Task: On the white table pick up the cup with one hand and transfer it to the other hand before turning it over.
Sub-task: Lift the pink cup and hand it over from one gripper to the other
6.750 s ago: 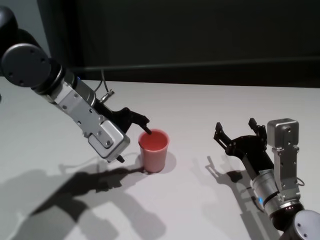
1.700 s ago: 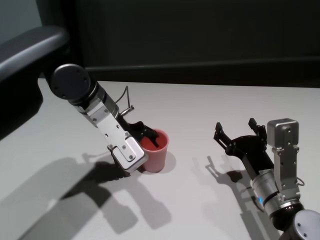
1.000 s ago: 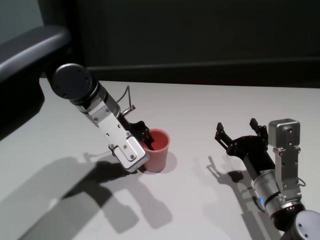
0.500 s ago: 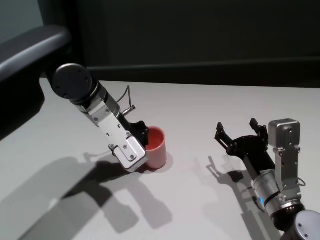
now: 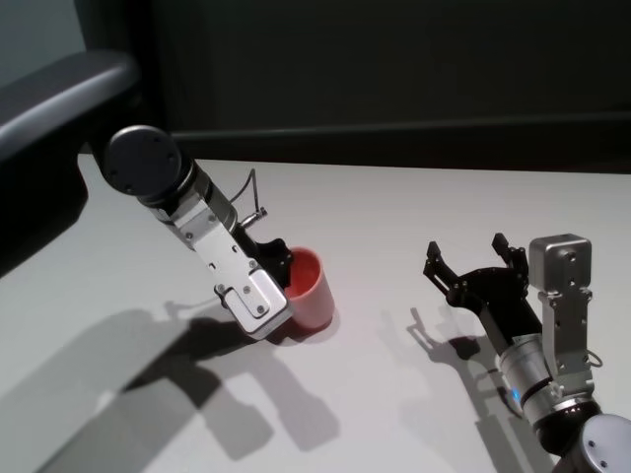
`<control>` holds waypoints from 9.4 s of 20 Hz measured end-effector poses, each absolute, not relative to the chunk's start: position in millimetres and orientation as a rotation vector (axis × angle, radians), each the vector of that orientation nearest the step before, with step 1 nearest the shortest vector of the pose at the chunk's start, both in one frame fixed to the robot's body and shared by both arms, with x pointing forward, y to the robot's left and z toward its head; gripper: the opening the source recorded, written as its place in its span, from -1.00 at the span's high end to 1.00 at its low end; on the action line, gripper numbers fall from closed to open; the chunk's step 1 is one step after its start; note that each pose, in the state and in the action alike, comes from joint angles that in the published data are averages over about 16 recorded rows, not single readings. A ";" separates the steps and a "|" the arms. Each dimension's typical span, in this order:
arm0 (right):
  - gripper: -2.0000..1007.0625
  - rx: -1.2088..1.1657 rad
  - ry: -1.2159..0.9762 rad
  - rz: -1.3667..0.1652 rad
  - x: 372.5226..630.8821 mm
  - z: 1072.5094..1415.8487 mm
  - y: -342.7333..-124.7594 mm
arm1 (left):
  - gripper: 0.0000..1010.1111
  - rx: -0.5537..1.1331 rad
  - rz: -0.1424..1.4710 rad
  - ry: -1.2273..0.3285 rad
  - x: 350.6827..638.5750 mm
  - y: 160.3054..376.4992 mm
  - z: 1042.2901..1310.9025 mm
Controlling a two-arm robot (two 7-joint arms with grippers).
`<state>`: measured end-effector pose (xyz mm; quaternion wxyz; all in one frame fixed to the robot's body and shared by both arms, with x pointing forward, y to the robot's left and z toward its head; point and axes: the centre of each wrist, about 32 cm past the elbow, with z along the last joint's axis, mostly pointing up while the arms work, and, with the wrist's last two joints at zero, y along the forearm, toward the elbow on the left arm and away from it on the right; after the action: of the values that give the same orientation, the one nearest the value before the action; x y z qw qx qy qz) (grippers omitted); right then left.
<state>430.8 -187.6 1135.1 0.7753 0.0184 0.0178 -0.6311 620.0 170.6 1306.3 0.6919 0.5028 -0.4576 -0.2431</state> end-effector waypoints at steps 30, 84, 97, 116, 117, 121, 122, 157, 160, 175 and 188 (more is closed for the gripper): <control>-0.99 0.040 0.039 -1.366 430.8 1135.1 -187.6 | 0.92 0.709 -0.221 -1.071 617.1 245.6 1326.4; -0.99 0.040 0.039 -1.366 430.8 1135.1 -187.6 | 0.92 0.281 0.036 -0.744 626.4 260.9 1319.4; -0.99 0.040 0.039 -1.366 430.8 1135.1 -187.6 | 0.92 0.245 0.039 -0.724 631.4 258.7 1319.3; -0.99 0.040 0.039 -1.366 430.8 1135.1 -187.6 | 0.92 0.134 -0.020 -0.760 641.5 253.1 1311.4; -0.99 0.040 0.039 -1.366 430.8 1135.1 -187.6 | 0.92 0.123 -0.026 -0.764 642.2 252.6 1310.5; -0.99 0.040 0.039 -1.366 430.8 1135.1 -187.6 | 0.92 0.080 -0.050 -0.781 644.5 250.7 1306.5; -0.99 0.040 0.039 -1.366 430.8 1135.1 -187.6 | 0.92 0.070 -0.056 -0.785 644.9 250.2 1305.5; -0.99 0.040 0.039 -1.366 430.8 1135.1 -187.6 | 0.92 0.005 -0.101 -0.816 644.7 249.5 1294.3; -0.99 0.043 0.041 -1.367 430.9 1135.3 -188.0 | 0.92 0.005 -0.100 -0.816 644.7 249.5 1294.3; -0.99 0.129 0.095 -1.378 435.7 1150.4 -200.7 | 0.92 0.004 -0.098 -0.814 644.8 249.5 1294.3; -0.99 0.285 0.215 -1.340 444.3 1172.3 -216.7 | 0.92 0.004 -0.098 -0.814 644.9 249.5 1294.3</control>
<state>444.3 -216.7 1172.3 0.7692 0.1311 0.0990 -0.6176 644.9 249.5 1294.3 0.9171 0.0020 -0.3958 -0.0477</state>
